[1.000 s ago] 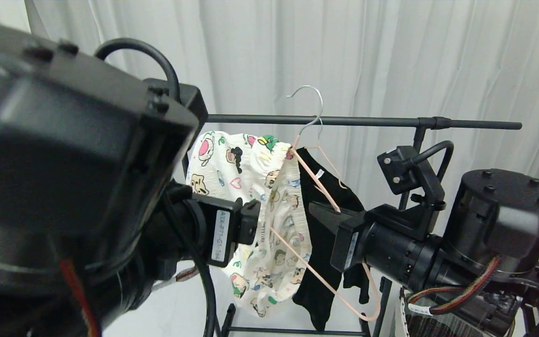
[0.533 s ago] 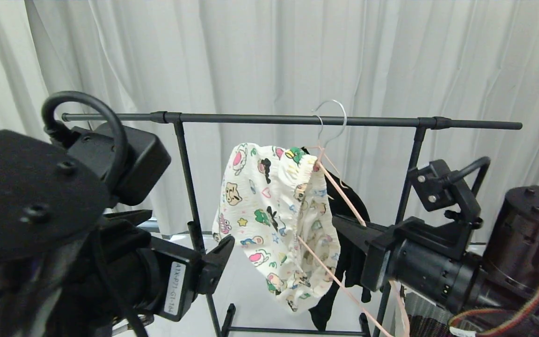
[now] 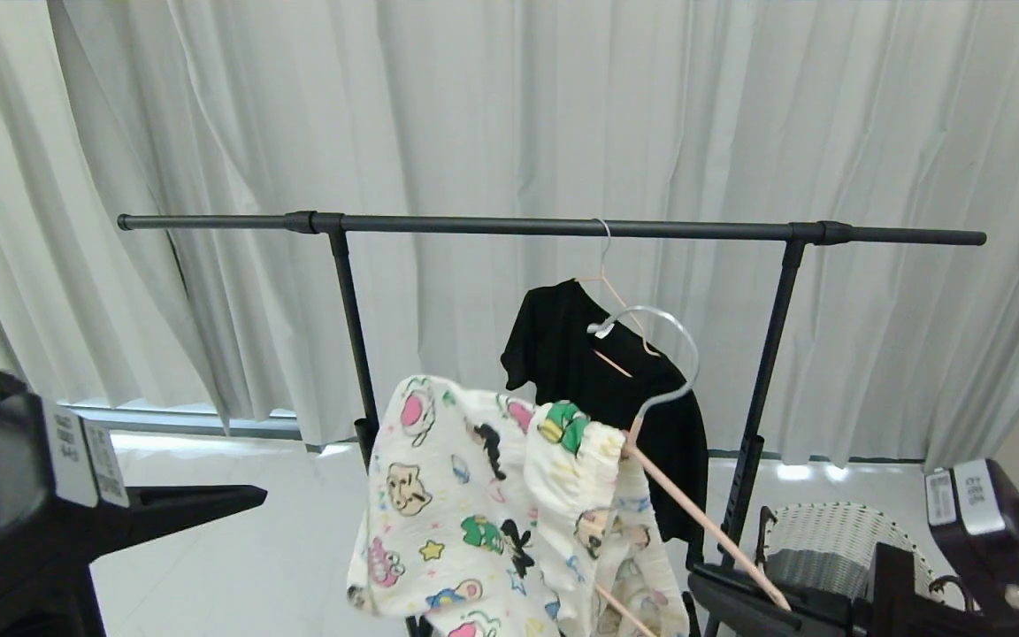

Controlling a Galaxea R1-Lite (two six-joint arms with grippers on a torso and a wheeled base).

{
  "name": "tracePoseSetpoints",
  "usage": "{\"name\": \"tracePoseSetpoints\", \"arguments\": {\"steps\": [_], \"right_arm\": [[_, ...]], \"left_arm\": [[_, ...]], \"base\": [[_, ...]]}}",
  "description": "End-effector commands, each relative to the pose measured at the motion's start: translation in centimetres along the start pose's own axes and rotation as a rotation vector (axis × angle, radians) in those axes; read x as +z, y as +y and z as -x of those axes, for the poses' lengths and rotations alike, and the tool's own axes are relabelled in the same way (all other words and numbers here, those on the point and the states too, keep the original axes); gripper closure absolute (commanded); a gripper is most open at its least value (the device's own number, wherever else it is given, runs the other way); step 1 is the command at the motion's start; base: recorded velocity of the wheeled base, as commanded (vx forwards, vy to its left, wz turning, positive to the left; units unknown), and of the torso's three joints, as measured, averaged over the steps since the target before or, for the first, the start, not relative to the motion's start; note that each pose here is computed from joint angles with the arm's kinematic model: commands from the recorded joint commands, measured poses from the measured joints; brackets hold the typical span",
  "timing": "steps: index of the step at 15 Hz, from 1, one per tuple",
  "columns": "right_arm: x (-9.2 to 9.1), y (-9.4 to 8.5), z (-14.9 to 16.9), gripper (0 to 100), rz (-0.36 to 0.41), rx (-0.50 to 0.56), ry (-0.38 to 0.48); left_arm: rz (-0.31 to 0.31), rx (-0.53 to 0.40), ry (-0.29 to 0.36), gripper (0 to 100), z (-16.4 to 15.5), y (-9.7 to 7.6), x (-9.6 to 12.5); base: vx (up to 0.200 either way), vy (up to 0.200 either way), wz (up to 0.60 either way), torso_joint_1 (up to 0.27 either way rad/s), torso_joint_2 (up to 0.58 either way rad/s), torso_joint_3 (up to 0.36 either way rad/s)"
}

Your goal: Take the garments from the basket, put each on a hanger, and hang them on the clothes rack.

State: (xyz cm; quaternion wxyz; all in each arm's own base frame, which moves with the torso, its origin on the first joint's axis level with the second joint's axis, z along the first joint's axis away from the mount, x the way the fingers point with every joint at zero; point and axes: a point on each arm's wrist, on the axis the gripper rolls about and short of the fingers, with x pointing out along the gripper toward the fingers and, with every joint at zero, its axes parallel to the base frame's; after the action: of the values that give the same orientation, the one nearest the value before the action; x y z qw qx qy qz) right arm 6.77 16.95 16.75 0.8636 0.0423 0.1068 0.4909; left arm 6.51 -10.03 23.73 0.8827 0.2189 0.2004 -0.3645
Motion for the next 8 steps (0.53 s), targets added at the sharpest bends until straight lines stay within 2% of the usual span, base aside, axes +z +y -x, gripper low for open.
{"name": "tracePoseSetpoints", "arguments": {"steps": [1,3,6,7,8], "right_arm": [[-1.3,1.0,1.0,100,0.035,0.074,0.042],[-2.4,2.2,1.6,100,0.059,0.153,0.089],[-3.0,3.5,1.8,100,0.079,0.226,0.12],[-3.1,3.8,1.8,100,0.082,0.237,0.125],[-3.3,4.3,1.8,100,0.091,0.266,0.135]], "left_arm": [[0.006,-0.023,-0.028,0,0.3,0.1,-0.8],[-0.028,-0.103,-0.052,0,0.2,-0.2,-0.9],[-0.118,-0.212,-0.033,0,-0.4,-0.7,-1.7],[-0.123,-0.226,-0.026,0,-0.6,-0.8,-1.8],[-0.134,-0.283,-0.036,0,-0.9,-1.2,-1.8]], "base": [[0.0,0.0,0.0,0.0,0.0,0.0],[0.0,0.0,0.0,0.0,0.0,0.0],[0.0,0.0,0.0,0.0,0.0,0.0],[0.0,0.0,0.0,0.0,0.0,0.0],[0.0,0.0,0.0,0.0,0.0,0.0]]}}
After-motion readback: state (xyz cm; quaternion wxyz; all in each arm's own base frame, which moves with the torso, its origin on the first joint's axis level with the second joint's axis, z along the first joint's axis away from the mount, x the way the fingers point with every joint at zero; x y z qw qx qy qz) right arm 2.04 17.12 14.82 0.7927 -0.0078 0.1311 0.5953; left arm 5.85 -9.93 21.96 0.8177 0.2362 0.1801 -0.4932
